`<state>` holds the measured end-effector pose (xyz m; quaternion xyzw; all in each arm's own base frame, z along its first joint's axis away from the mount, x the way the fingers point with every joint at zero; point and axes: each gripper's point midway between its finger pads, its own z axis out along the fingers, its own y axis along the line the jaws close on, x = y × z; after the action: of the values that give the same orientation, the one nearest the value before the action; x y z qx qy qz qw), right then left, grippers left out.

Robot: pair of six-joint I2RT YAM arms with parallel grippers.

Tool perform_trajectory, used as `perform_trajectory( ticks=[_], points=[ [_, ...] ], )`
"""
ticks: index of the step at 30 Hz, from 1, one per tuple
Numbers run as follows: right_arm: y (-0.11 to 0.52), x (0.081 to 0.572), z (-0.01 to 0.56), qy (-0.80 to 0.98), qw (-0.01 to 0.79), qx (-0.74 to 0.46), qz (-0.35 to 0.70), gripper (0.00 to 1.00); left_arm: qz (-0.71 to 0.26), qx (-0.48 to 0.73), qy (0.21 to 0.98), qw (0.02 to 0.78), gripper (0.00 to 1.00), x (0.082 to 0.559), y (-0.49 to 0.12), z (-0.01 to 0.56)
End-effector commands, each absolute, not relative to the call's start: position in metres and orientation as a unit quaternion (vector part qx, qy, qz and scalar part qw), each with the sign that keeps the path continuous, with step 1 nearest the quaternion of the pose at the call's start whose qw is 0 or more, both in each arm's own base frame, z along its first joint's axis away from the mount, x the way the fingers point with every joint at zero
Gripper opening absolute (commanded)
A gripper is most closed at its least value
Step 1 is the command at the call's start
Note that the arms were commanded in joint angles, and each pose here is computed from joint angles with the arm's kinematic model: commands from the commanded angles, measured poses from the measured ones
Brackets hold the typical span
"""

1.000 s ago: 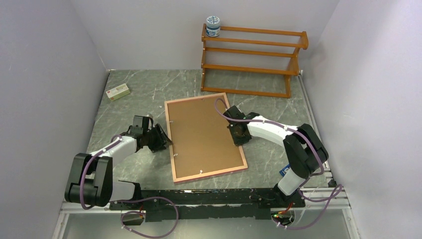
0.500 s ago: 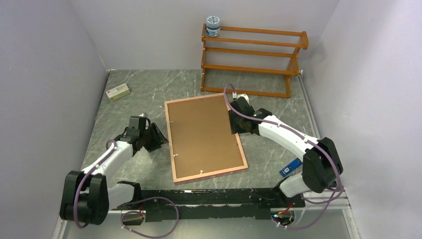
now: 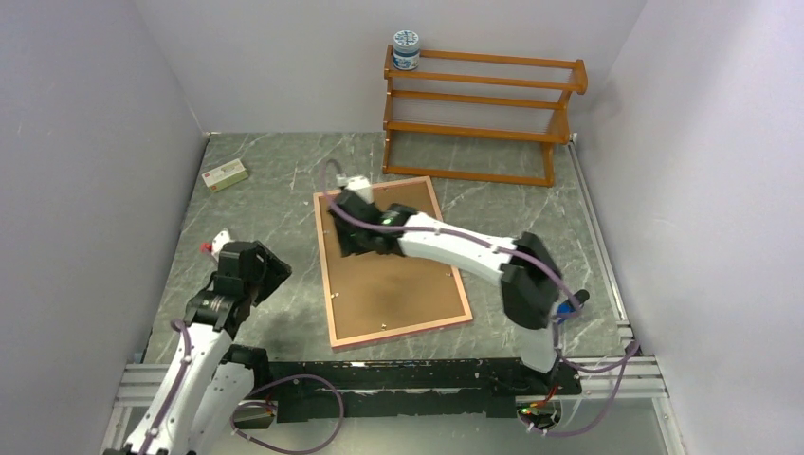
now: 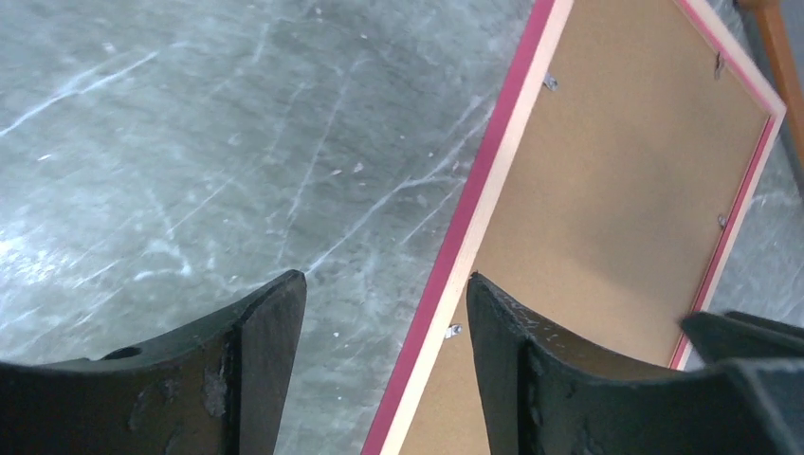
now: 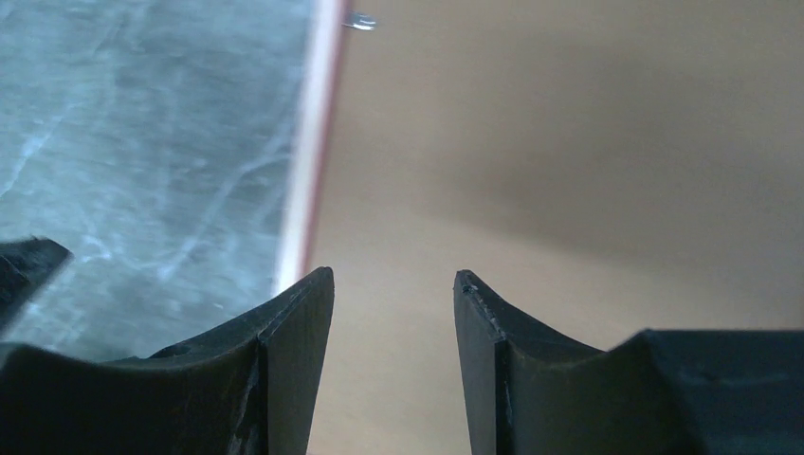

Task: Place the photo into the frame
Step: Install the photo frame at the center of the board, then turn over the photo frame at the center of the board.

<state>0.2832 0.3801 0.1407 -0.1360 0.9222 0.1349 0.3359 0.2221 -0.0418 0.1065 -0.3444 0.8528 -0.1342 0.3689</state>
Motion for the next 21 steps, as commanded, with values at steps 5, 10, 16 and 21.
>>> perform_trajectory(
  ticks=[5,10,16,21],
  points=[
    [0.463,0.271,0.121,0.919,0.347,-0.159,0.1,0.54,-0.075,-0.429,0.825,0.36,0.8,0.183,-0.012,0.093],
    [0.478,0.26,0.105,0.916,0.346,-0.192,0.07,0.52,-0.063,-0.451,0.816,0.356,0.83,0.177,-0.006,0.09],
    [0.487,0.248,0.071,0.924,0.315,-0.207,0.063,0.51,-0.047,-0.476,0.808,0.343,0.81,0.172,-0.001,0.084],
    [0.491,0.249,0.059,0.925,0.311,-0.21,0.055,0.47,-0.043,-0.492,0.8,0.34,0.81,0.168,0.001,0.081]
  ],
)
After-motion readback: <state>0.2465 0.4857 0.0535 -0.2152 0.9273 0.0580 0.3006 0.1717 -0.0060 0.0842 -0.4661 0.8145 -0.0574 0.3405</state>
